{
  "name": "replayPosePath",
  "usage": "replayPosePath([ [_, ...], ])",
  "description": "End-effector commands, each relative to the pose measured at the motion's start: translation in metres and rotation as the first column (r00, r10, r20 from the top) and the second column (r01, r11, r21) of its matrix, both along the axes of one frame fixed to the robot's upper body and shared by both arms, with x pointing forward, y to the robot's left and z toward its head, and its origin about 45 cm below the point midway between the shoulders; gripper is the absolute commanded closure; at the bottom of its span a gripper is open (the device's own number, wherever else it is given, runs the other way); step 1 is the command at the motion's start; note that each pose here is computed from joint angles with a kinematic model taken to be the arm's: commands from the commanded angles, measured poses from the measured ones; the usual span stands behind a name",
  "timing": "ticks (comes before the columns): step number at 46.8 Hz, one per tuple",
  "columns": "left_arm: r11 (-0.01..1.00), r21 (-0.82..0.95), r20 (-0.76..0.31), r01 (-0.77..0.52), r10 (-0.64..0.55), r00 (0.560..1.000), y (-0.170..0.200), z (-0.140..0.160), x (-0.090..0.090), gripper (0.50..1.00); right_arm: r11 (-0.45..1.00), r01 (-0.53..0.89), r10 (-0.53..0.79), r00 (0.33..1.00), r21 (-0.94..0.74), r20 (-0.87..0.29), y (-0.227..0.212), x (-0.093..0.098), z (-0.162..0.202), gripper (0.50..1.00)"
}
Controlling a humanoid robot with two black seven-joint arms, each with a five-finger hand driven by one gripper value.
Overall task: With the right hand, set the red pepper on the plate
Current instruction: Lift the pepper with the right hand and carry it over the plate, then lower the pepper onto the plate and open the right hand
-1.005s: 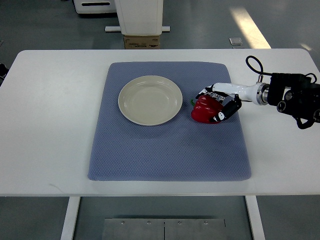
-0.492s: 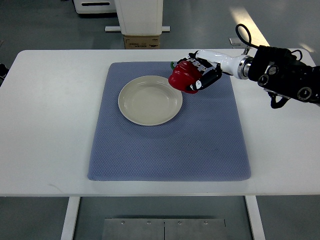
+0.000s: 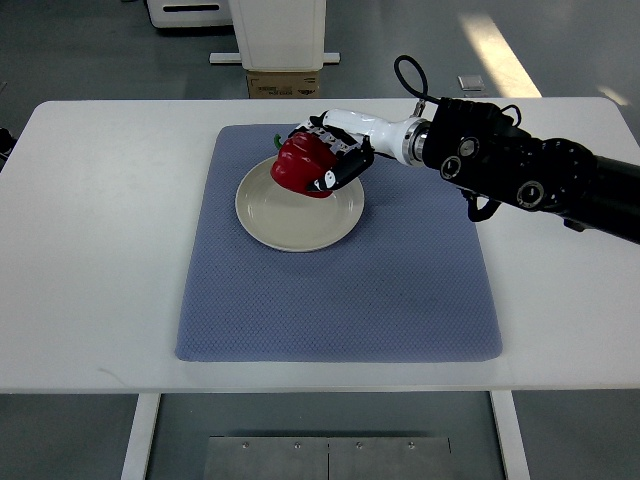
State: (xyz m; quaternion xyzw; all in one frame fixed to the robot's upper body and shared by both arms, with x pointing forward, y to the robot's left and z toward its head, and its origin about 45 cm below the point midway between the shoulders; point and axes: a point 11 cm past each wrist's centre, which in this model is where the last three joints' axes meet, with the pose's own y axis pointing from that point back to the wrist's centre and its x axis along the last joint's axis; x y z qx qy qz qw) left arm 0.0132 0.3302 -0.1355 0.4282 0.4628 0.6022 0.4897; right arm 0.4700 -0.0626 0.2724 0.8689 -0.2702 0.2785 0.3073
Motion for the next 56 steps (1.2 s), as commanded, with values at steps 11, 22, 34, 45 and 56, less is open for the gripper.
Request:
replayPosePath([
  [11,1.0,0.0,0.0,0.0,0.0,1.0,0.0,0.0,0.0,0.5,1.0,0.013,-0.012,1.0,0.008,-0.002,0.016,0.001,-0.005,1.0],
  [22,1.0,0.0,0.0,0.0,0.0,1.0,0.0,0.0,0.0,0.5,0.999,0.044,-0.043,0.999,0.005,-0.021,0.006,0.003,-0.017,1.0],
  [34,1.0,0.0,0.0,0.0,0.0,1.0,0.0,0.0,0.0,0.5,0.997,0.068,-0.067,0.997,0.025,-0.047,0.002,-0.001,-0.031,1.0],
  [45,1.0,0.0,0.0,0.0,0.0,1.0,0.0,0.0,0.0,0.5,0.997,0.076,-0.074,0.994,0.027,-0.075,0.0,-0.006,-0.044,1.0],
  [56,1.0,0.0,0.0,0.0,0.0,1.0,0.0,0.0,0.0,0.5,0.997,0.079,-0.076,0.993,0.026,-0.094,-0.002,-0.01,-0.053,1.0],
])
